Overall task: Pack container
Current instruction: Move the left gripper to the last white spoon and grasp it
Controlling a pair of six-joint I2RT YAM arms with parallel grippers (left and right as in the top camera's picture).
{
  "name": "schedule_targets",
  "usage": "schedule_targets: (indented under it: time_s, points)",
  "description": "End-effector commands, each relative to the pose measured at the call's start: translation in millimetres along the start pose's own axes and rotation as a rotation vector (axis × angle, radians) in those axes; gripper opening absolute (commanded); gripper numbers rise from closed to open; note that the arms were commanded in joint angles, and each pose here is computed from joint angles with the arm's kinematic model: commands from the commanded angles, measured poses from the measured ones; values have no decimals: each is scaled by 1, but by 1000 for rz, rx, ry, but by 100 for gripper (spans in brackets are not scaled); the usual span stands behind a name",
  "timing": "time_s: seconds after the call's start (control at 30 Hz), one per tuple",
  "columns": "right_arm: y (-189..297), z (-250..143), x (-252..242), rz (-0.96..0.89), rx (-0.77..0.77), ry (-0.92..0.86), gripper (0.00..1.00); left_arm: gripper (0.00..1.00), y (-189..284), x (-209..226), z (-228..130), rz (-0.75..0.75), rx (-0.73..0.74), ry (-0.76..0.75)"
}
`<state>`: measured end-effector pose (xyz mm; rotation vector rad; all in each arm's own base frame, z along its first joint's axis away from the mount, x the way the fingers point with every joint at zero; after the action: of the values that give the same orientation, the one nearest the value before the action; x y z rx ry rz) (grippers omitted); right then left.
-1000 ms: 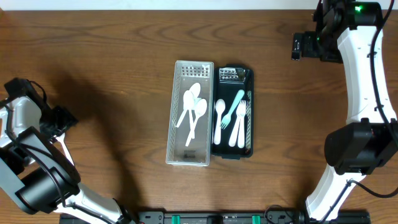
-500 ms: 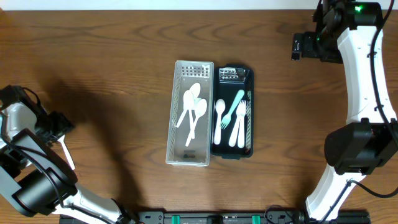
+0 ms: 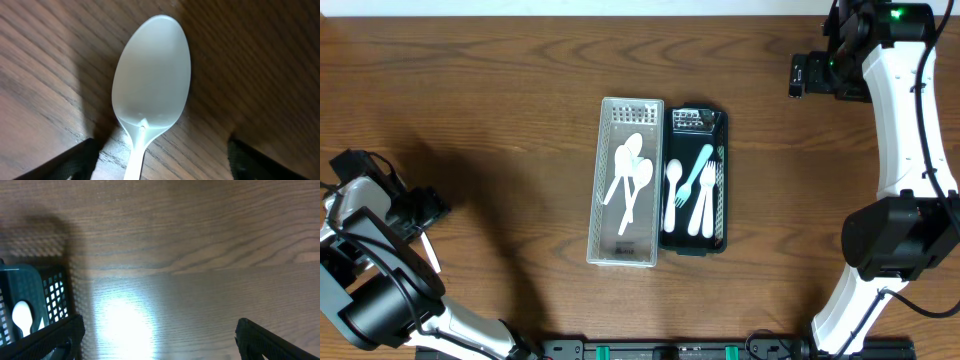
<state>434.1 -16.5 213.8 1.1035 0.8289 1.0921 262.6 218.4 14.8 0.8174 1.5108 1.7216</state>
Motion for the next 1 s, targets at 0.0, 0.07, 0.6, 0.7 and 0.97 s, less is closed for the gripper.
schedule_targets:
  time_s: [0.0,0.07,0.6,0.7,0.97]
  points:
    - [11,4,-5,-1,-30,4,99,90,-13,1,-17,6,58,-5]
    - [11,3,-5,-1,-30,4,99,90,-13,1,-17,6,58,-4]
    - [11,3,-5,-2,-29,4,99,39,-13,0,-22,3,81,-4]
    - [11,3,-5,-2,-29,4,99,33,-13,0,-22,3,81,-4]
    - [11,3,-5,-2,-29,4,99,11,-13,0,-22,3,83,-1]
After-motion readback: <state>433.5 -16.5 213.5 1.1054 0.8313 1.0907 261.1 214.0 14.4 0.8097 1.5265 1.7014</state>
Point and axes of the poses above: each gripper's point midway between its finger pads, its own y axis back along the fingers, its own x axis along the line the jaws close on, z = x × y, the point moved 2 cm from there along y, back along the fingers, and after that the axes turned 8 degrees about -y, right-handed, at the moved point
